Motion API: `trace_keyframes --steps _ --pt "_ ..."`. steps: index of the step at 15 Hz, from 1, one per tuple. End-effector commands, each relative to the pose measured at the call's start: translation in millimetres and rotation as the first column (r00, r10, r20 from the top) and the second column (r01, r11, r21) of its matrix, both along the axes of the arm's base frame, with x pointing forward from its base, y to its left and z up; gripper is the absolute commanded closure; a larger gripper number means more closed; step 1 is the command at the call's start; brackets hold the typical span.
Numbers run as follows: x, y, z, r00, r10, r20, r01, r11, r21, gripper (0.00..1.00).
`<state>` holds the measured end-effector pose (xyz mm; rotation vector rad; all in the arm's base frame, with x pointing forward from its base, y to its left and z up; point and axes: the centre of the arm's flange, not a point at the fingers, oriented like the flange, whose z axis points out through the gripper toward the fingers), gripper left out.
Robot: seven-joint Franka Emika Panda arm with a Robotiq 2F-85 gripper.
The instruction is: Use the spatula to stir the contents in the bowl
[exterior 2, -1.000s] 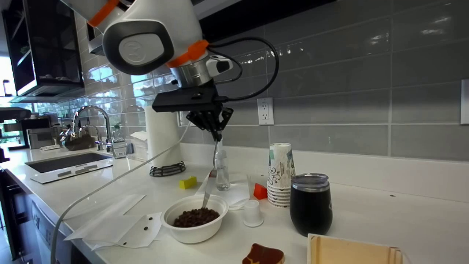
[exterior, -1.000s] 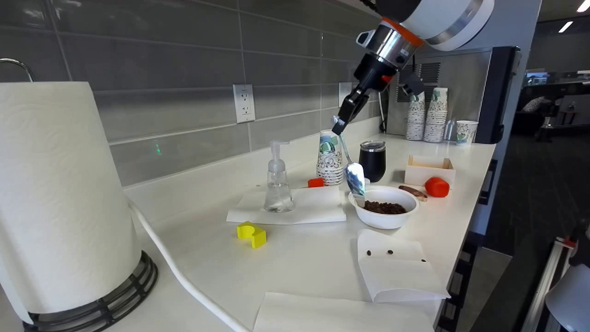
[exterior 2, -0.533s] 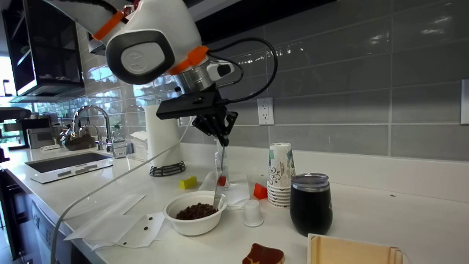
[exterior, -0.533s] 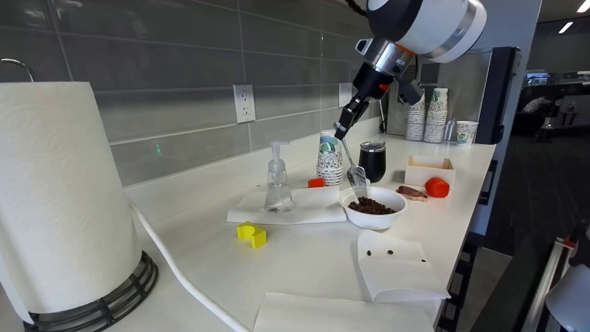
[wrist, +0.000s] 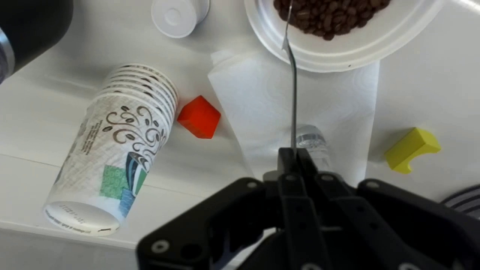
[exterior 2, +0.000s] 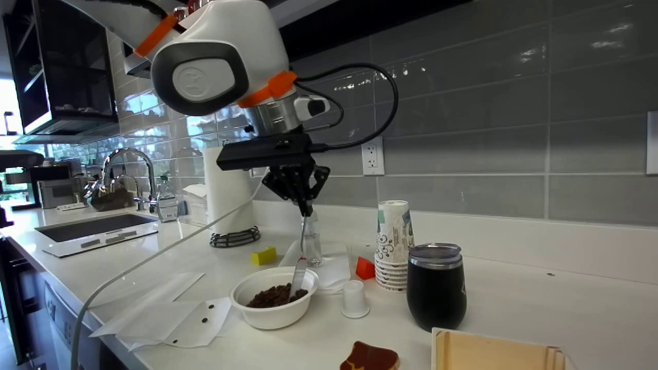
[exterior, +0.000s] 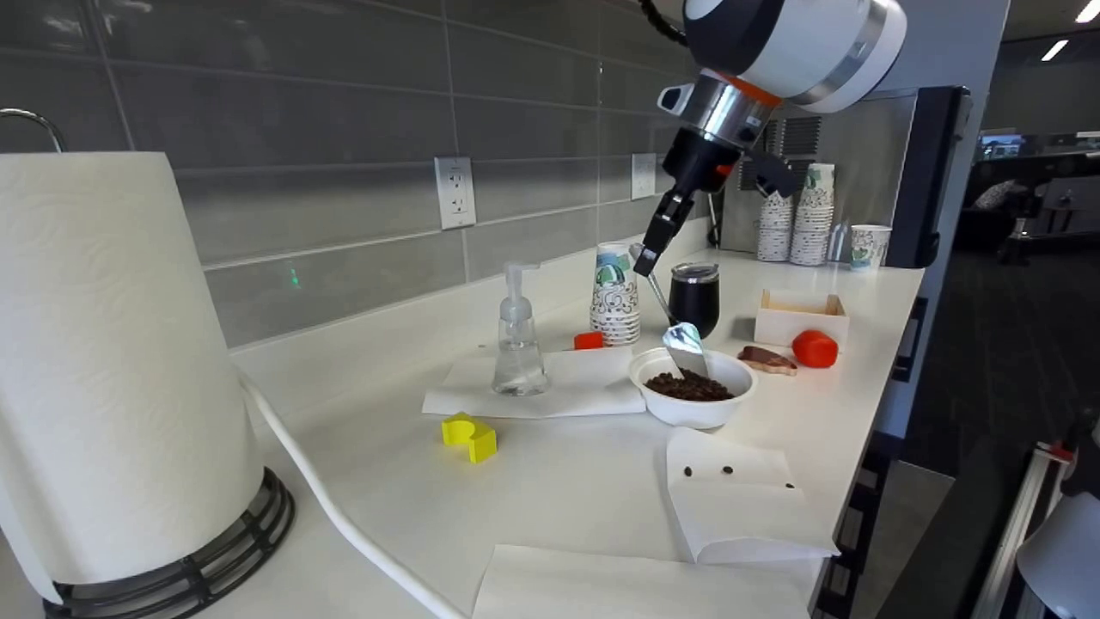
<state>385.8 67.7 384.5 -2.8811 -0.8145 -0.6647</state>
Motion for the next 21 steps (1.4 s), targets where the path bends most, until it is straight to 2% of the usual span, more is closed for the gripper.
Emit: trace_keyframes --steps 1,6,10,15,21 --pt "-25 -3 -2 0.993 0.1 -0.064 -0.098 0.994 0.04 0.99" --pt "-29 1 1 0.982 0.164 -0.091 -0.153 0.981 0.122 0.99" --pt "-28 5 5 0.987 0.145 -0.064 -0.133 0.977 0.164 0.99" --pt "-25 15 8 0.996 0.09 0.01 -0.091 0.985 0.146 0.99" --pt "-22 20 6 0.995 0.026 0.099 -0.032 0.998 0.062 0.99"
